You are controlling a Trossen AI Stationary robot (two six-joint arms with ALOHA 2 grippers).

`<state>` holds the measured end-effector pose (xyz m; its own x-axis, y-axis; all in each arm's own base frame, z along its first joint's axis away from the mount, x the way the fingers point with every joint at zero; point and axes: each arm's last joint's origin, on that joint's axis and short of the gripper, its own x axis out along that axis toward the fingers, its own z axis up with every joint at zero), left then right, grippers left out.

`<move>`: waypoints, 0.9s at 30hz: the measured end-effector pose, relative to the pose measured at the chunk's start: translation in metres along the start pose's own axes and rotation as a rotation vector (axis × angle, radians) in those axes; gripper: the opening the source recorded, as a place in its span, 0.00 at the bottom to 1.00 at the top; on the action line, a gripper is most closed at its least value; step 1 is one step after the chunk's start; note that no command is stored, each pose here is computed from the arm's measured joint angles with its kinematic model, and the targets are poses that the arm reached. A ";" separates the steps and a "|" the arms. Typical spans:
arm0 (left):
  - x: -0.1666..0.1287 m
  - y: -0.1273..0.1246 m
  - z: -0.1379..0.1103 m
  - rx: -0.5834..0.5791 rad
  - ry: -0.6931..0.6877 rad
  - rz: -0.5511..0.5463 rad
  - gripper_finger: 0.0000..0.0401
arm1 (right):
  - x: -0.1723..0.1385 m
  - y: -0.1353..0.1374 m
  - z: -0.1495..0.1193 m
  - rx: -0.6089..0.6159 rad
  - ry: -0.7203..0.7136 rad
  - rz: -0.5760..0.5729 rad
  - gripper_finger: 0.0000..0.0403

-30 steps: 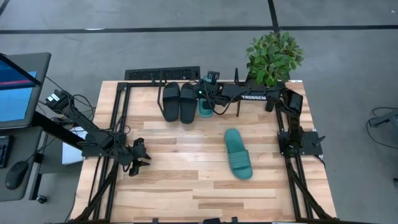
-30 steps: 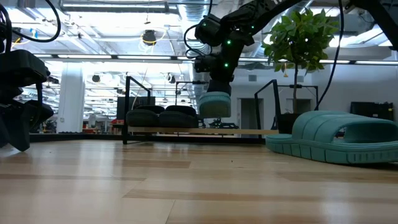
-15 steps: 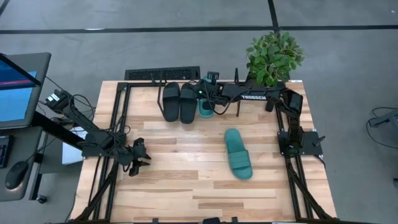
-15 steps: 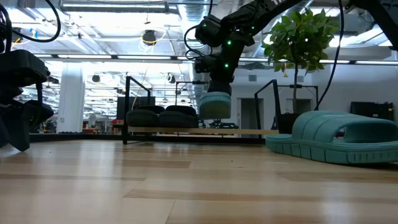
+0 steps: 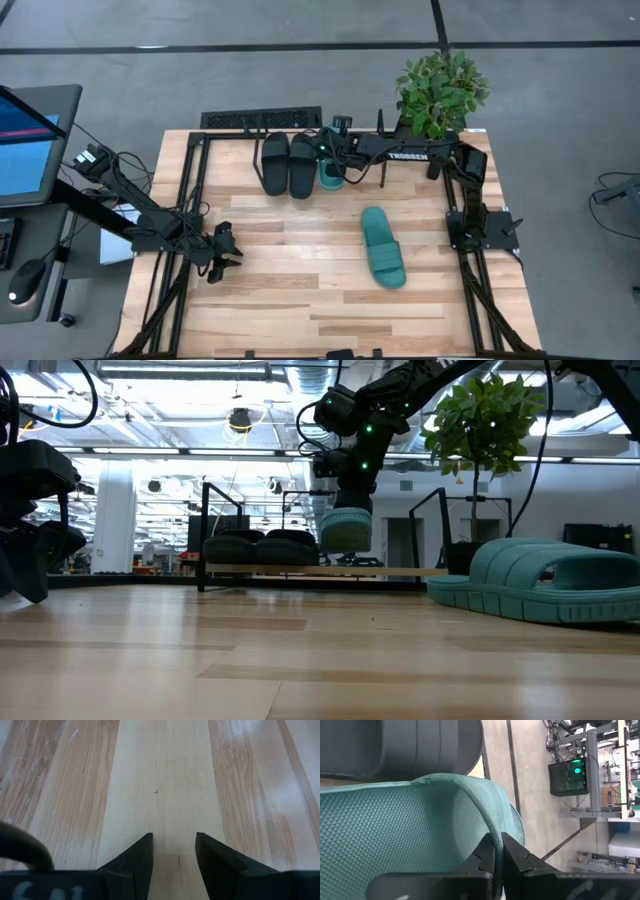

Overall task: Pick and place slides into the shelf
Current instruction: Put the left green slide on the shelf

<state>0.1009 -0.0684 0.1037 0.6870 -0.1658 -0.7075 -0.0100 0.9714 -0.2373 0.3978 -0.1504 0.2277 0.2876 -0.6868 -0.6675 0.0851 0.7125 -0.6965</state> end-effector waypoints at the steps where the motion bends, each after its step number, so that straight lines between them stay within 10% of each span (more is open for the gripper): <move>1: 0.000 0.000 0.000 0.000 0.000 0.000 0.34 | 0.000 0.000 0.000 0.000 -0.003 0.005 0.00; 27: 0.000 0.000 0.000 0.000 0.000 0.000 0.34 | 0.025 0.021 0.001 -0.024 0.033 0.038 0.03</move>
<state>0.1008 -0.0683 0.1037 0.6870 -0.1658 -0.7075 -0.0100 0.9714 -0.2374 0.4076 -0.1529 0.1968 0.2582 -0.6642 -0.7015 0.0513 0.7346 -0.6766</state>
